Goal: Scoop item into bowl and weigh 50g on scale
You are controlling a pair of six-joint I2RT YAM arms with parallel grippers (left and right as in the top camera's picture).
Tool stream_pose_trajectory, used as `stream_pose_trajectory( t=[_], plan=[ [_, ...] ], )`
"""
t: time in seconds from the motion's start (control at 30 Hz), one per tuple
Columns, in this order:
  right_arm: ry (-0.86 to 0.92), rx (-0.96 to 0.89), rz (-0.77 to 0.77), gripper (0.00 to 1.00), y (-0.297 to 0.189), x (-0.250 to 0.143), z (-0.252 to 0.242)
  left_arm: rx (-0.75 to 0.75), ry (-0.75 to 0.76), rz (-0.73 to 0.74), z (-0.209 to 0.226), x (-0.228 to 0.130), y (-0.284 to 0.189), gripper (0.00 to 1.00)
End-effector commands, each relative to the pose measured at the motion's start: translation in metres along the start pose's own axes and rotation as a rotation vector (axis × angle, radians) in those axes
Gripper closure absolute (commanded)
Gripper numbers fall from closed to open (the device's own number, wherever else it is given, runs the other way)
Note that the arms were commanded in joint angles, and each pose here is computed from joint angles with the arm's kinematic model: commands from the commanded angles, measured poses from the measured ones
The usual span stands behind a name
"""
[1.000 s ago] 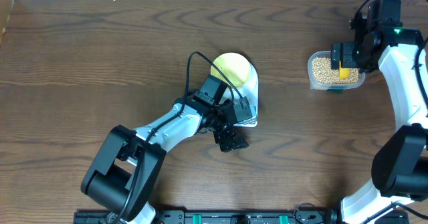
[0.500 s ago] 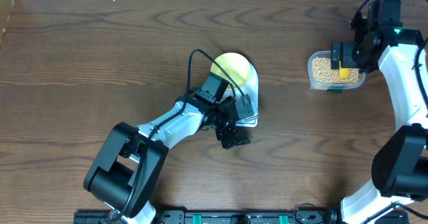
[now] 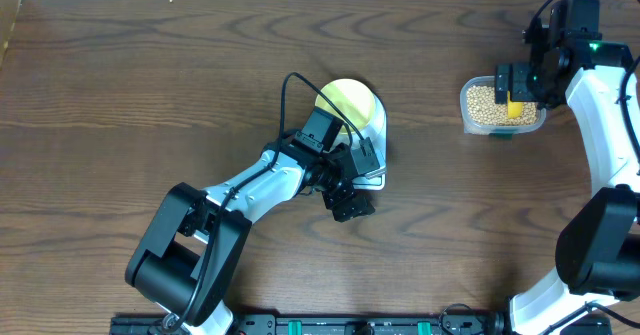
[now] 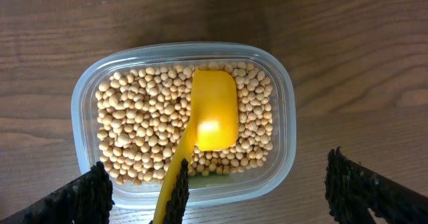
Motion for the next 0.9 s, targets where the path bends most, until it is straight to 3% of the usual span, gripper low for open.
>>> stream_pose_trajectory(
  t=[0.0, 0.87],
  plan=[
    [0.011, -0.011, 0.005, 0.01, 0.002, -0.001, -0.004, 0.032, -0.128, 0.174, 0.002, -0.047, 0.016, 0.02],
    [0.011, -0.011, 0.005, 0.01, 0.002, -0.001, -0.004, 0.123, -0.13, 0.257, 0.016, -0.063, 0.013, 0.02]
  ],
)
Point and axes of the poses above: each gripper's point midway between its finger pads, its own y axis out along the fingers, its own z axis along the line the jaws close on, x = y × z, the point moved 4 cm from there along -y, back along the fingers, and after that the axes turned 4 degrees about y, right-handed, at the moved point
